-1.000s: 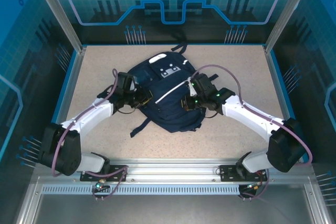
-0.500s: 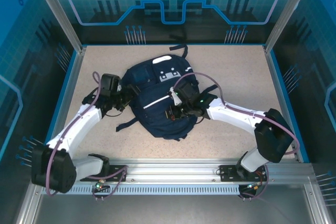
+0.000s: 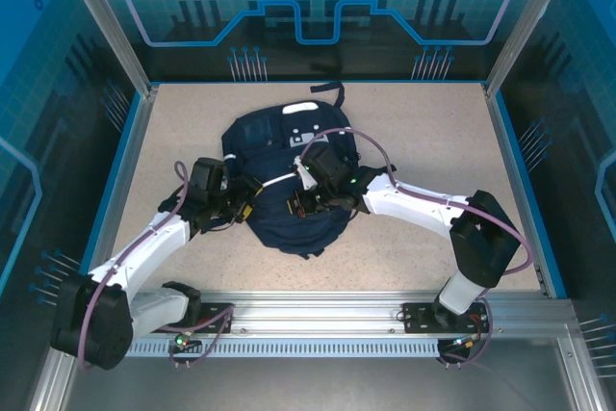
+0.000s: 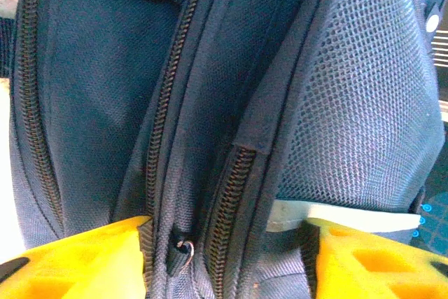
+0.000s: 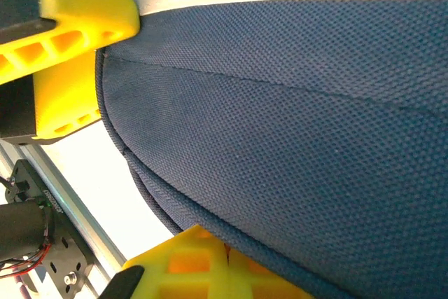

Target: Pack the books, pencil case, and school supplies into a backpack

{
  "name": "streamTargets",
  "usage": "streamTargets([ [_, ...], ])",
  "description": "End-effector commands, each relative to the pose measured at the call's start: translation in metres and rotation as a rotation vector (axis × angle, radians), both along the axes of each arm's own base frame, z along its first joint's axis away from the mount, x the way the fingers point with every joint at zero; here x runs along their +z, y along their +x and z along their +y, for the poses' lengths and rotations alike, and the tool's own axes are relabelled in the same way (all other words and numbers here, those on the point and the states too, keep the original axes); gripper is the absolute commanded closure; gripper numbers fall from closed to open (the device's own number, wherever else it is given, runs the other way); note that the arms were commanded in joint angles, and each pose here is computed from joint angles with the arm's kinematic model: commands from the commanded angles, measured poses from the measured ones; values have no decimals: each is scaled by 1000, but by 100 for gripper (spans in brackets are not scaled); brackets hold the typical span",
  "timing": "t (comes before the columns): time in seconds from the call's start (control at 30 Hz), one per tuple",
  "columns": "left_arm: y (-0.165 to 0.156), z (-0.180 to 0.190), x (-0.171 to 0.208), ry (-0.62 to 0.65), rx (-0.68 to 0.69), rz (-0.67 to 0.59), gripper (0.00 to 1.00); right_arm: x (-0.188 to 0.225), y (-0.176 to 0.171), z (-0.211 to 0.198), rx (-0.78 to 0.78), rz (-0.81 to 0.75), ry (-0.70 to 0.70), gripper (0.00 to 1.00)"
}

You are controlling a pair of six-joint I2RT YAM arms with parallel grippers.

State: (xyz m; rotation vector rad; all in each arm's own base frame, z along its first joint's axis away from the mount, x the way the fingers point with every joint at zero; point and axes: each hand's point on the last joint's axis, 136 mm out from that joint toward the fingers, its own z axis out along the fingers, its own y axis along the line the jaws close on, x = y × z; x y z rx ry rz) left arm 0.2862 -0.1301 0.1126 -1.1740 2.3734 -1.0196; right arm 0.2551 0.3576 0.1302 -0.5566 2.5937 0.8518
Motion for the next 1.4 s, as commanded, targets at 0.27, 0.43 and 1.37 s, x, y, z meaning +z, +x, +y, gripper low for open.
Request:
streamTargets([
  [0.27,11,-8,9,-10,-32,-58,63,15,1,-7,-3,-70,-22,100],
  [0.43,12,-7,15,16,-59,-72,73,17,3,-7,-9,-75,-21,100],
  [1.37,25,5,46,210,-153,-205,61,18,4,-10,-29,-79,-27,100],
])
